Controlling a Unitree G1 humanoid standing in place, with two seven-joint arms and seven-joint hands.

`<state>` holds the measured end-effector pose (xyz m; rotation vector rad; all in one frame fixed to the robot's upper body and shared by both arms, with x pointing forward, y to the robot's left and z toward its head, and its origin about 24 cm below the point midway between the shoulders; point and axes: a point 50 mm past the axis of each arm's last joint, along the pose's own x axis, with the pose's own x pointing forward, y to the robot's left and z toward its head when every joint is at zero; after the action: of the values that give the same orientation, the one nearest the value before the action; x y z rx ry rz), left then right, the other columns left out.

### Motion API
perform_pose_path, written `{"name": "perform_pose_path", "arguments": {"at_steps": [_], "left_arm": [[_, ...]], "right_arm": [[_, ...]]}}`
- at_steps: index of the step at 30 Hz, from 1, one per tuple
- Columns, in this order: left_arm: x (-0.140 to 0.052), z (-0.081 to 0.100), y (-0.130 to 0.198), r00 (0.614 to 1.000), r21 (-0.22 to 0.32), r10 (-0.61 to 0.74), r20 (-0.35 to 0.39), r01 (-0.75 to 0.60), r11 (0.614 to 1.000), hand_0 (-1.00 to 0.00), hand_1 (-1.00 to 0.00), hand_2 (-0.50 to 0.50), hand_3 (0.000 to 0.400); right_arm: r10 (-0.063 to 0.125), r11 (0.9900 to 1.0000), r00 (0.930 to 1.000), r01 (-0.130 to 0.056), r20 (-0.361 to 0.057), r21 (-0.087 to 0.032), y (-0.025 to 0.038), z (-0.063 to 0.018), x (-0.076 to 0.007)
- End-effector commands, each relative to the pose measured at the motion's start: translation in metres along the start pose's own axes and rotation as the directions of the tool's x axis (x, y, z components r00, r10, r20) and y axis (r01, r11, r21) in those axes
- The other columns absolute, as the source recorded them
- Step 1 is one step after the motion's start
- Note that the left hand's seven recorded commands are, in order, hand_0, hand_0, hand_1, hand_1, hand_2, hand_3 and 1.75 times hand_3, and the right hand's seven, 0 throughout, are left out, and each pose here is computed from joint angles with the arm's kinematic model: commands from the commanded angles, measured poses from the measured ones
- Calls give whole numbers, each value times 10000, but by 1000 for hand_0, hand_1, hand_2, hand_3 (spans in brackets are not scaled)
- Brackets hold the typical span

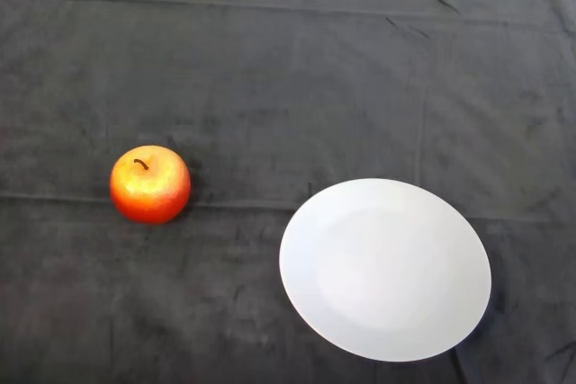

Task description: Move the apple to the plate

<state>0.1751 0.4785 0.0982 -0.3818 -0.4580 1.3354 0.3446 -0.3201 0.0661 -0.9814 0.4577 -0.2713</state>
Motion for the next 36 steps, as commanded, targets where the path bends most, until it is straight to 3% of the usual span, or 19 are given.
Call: {"name": "perform_pose_path", "arguments": {"at_steps": [1, 13, 22, 28, 36], "left_arm": [[-19, -9, -73, 9994, 189, -340, 25, 340, 9992, 0, 0, 0, 0], [-26, -8, -185, 9981, 263, -617, 62, 615, 9978, 0, 0, 0, 0], [-153, -135, -508, 9844, 455, -1755, -160, 1760, 9833, 0, 0, 0, 0], [-257, -224, -749, 9453, 924, -3218, -536, 3256, 9410, 0, 0, 0, 0], [-342, -272, -939, 8637, 1585, -4947, -964, 5040, 8491, 0, 0, 0, 0]], "right_arm": [[46, 10000, 9998, -45, -199, 30, 12, -81, -10], [45, 10000, 9998, -45, -199, 31, 12, -81, -10], [46, 10000, 9998, -45, -198, 32, 12, -81, -10], [46, 10000, 9998, -45, -197, 33, 13, -81, -11], [45, 10000, 9998, -45, -194, 36, 13, -81, -11]]}}
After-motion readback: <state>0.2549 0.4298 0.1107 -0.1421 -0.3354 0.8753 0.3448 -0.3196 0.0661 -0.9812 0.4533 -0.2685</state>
